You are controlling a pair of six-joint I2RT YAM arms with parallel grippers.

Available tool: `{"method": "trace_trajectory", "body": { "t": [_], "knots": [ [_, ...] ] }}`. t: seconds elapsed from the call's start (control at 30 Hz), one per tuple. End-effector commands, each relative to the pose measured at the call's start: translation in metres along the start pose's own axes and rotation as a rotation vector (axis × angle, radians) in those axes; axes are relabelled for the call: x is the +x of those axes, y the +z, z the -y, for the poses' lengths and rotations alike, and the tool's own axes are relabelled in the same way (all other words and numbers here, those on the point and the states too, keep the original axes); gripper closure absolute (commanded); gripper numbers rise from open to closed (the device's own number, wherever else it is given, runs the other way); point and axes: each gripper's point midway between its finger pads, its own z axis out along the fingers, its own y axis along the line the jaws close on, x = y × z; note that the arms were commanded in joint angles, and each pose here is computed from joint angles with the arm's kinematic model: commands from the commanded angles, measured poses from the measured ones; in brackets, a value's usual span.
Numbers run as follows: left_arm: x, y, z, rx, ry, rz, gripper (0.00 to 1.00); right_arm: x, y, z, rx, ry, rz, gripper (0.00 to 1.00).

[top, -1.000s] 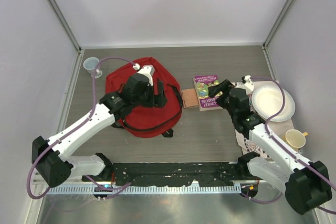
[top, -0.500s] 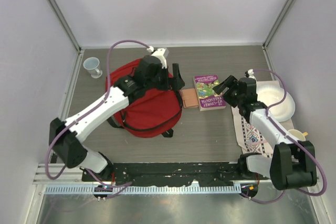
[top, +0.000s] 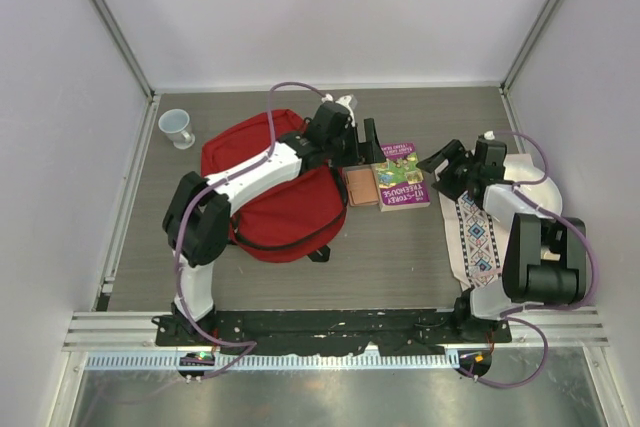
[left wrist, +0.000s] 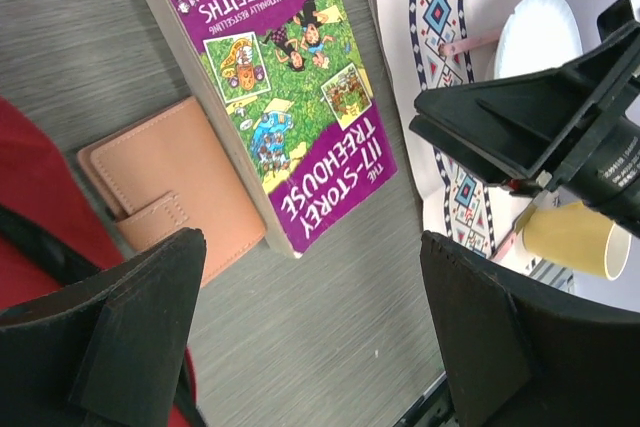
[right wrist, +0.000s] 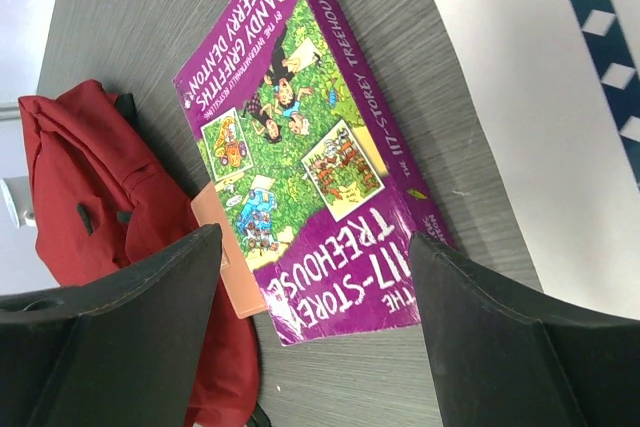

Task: Pack the student bag
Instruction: Pick up the book from the center of the board.

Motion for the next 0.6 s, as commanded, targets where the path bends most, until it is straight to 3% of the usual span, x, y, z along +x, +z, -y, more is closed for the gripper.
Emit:
{"method": "trace_trajectory", "body": {
  "t": [0.0,0.57],
  "knots": [
    [-0.021,0.021,0.029,0.091,-0.071,0.058,0.08,-0.021,0.004,-0.031,-0.12,-0.052,0.022,0.2],
    [0.021,0.09,0.006,0.03,-0.199,-0.048,0.15,-0.017,0.033,-0.005,-0.065,-0.03,-0.002,0.22]
  ]
}}
